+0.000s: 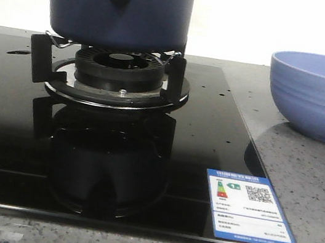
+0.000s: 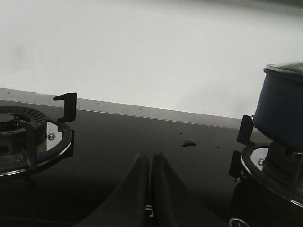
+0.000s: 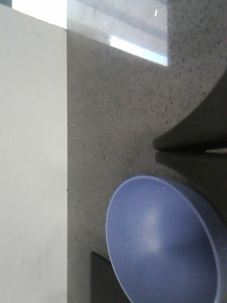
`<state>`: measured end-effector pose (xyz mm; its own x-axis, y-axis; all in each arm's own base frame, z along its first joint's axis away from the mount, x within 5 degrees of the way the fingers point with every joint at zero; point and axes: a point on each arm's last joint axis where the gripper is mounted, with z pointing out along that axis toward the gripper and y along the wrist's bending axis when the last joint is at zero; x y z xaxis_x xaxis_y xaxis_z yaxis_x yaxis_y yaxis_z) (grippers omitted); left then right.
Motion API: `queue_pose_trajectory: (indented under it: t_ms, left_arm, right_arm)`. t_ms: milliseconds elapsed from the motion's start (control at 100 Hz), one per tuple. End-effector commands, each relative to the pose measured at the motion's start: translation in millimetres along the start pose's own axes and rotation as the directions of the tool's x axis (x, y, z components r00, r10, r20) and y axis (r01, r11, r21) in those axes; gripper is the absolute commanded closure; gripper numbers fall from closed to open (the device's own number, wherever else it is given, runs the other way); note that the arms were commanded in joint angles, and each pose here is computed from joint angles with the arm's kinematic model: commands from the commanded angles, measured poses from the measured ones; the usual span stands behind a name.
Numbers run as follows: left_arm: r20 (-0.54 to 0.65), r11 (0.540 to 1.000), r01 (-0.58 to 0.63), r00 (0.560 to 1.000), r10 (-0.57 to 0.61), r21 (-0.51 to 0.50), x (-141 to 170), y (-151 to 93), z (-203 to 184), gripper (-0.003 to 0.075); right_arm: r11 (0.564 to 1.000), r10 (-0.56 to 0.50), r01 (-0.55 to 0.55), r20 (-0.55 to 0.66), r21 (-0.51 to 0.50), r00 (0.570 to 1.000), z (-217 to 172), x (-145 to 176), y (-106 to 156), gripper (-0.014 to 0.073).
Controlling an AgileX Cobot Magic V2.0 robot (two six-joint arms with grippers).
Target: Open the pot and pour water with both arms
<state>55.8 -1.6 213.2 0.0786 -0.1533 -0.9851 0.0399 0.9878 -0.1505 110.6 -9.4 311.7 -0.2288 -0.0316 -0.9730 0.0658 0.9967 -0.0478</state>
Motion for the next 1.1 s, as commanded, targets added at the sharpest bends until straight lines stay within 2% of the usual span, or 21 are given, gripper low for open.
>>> queue_pose_trajectory:
  t_ms: [0,160,330,500,720,850,1090]
  left_arm:
    - [0.064,1.0,0.009,0.998,-0.009,0.005,3,1,-2,0.0741]
    - [0.064,1.0,0.009,0.998,-0.009,0.005,3,1,-2,0.0741]
    - [0.064,1.0,0.009,0.998,-0.009,0.005,3,1,-2,0.0741]
    - [0.064,1.0,0.009,0.998,-0.009,0.005,3,1,-2,0.0741]
    - [0.062,1.0,0.009,0.998,-0.009,0.005,4,1,-2,0.0741]
    - [0.062,1.0,0.009,0.998,-0.009,0.005,4,1,-2,0.0741]
    - [0.062,1.0,0.009,0.998,-0.009,0.005,4,1,-2,0.0741]
  right_arm:
    - [0.998,-0.027,0.018,0.18,0.054,0.983,-11,-7,-4,0.0657]
    - [0.999,-0.05,0.046,0.295,0.022,0.954,-22,36,3,0.0657]
    - [1.0,-0.003,0.01,0.26,-0.028,0.966,-23,88,8,0.0657]
    - [0.999,0.015,-0.007,0.273,-0.032,0.962,-25,118,9,0.0657]
    - [1.0,0.009,-0.005,0.194,-0.018,0.981,-27,128,8,0.0657]
    - [0.999,-0.037,0.038,0.197,-0.005,0.98,-27,128,8,0.0657]
    - [0.999,-0.036,0.037,0.2,-0.005,0.979,-27,127,8,0.0657]
